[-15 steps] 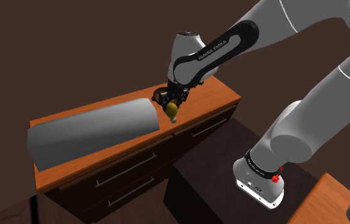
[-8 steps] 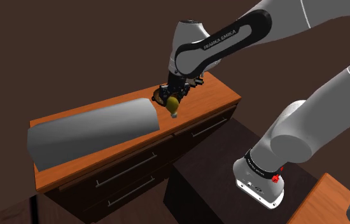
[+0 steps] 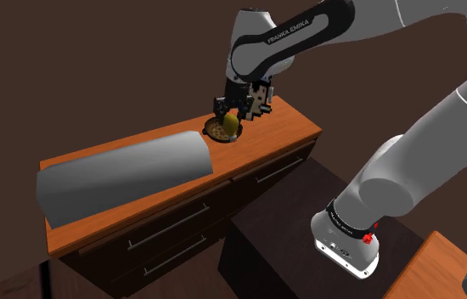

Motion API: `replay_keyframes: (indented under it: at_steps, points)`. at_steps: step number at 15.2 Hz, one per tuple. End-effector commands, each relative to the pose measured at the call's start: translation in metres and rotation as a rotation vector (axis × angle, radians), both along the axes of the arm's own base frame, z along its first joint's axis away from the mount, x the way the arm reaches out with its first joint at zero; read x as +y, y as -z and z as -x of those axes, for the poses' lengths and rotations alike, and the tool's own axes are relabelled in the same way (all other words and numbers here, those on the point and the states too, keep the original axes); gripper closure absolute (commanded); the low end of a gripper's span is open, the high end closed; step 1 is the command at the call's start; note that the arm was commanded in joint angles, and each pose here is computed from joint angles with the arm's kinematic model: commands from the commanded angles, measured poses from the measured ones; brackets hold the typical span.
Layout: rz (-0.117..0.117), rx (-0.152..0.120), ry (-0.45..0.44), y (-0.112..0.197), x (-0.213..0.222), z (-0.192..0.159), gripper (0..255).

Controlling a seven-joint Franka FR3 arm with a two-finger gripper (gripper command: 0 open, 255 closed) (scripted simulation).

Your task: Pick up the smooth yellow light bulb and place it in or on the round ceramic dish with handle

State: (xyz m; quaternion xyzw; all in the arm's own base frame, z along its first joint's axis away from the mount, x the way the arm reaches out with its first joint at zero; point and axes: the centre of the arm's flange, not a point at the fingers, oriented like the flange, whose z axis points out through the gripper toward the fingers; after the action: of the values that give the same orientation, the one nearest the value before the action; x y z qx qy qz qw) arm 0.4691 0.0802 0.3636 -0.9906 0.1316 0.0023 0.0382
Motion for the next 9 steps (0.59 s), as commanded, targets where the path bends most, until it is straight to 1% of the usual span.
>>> replay_keyframes:
  at_steps: [1, 9]
  points:
    - [0.001, 0.0, 0.0, -0.002, -0.015, -0.022, 255]
    - [0.001, 0.0, 0.0, -0.014, -0.08, -0.105, 255]
